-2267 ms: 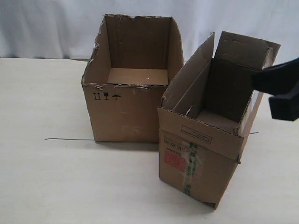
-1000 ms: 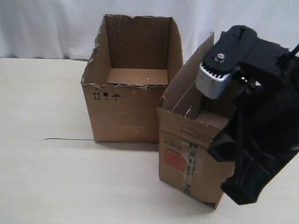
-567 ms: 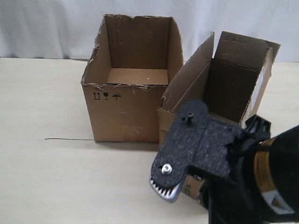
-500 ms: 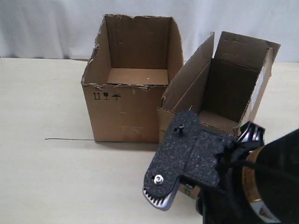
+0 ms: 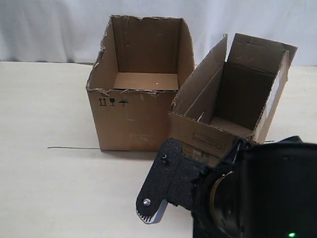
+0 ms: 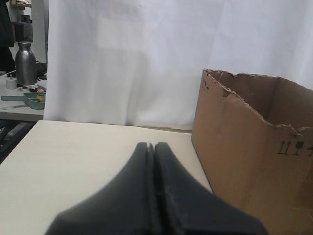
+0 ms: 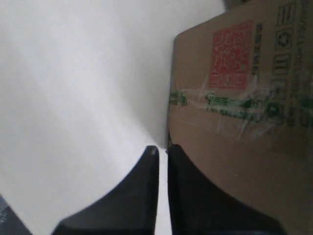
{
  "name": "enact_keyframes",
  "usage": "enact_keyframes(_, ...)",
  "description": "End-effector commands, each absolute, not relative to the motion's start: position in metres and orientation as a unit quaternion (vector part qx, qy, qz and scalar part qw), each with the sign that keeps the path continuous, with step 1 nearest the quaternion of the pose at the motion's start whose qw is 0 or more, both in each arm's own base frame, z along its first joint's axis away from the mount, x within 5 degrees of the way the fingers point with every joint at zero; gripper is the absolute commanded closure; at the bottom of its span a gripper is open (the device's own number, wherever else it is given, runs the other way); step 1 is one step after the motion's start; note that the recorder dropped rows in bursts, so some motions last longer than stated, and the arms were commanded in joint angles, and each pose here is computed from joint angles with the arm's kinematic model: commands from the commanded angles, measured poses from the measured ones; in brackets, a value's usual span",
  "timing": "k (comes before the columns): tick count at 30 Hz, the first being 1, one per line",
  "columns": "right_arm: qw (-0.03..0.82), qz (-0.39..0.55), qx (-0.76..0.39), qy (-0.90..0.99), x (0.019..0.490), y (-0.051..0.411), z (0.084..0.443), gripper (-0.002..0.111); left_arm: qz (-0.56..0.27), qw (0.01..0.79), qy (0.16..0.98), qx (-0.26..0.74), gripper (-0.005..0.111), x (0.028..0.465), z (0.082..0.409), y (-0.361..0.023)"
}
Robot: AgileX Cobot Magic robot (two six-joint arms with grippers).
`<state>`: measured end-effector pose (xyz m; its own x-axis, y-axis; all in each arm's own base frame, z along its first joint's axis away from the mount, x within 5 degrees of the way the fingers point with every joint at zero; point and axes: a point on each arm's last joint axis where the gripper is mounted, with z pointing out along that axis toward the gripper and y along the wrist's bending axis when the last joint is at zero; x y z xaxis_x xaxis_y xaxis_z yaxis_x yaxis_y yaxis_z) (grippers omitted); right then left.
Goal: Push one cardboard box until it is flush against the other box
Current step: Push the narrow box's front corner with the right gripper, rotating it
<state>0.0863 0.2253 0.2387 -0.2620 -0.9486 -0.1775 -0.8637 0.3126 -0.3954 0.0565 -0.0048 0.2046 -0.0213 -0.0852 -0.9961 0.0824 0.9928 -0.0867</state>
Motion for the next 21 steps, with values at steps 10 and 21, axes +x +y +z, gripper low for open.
enact_keyframes(10,0.282,-0.256,-0.541,0.750,0.110,0.209,0.224,0.103,-0.063,0.701,0.710,0.000,0.107,0.056,0.204,-0.005)
enact_keyframes(21,0.348,-0.306,-0.500,0.732,0.118,0.198,0.220,0.103,-0.063,0.700,0.711,0.000,0.107,0.056,0.204,-0.005)
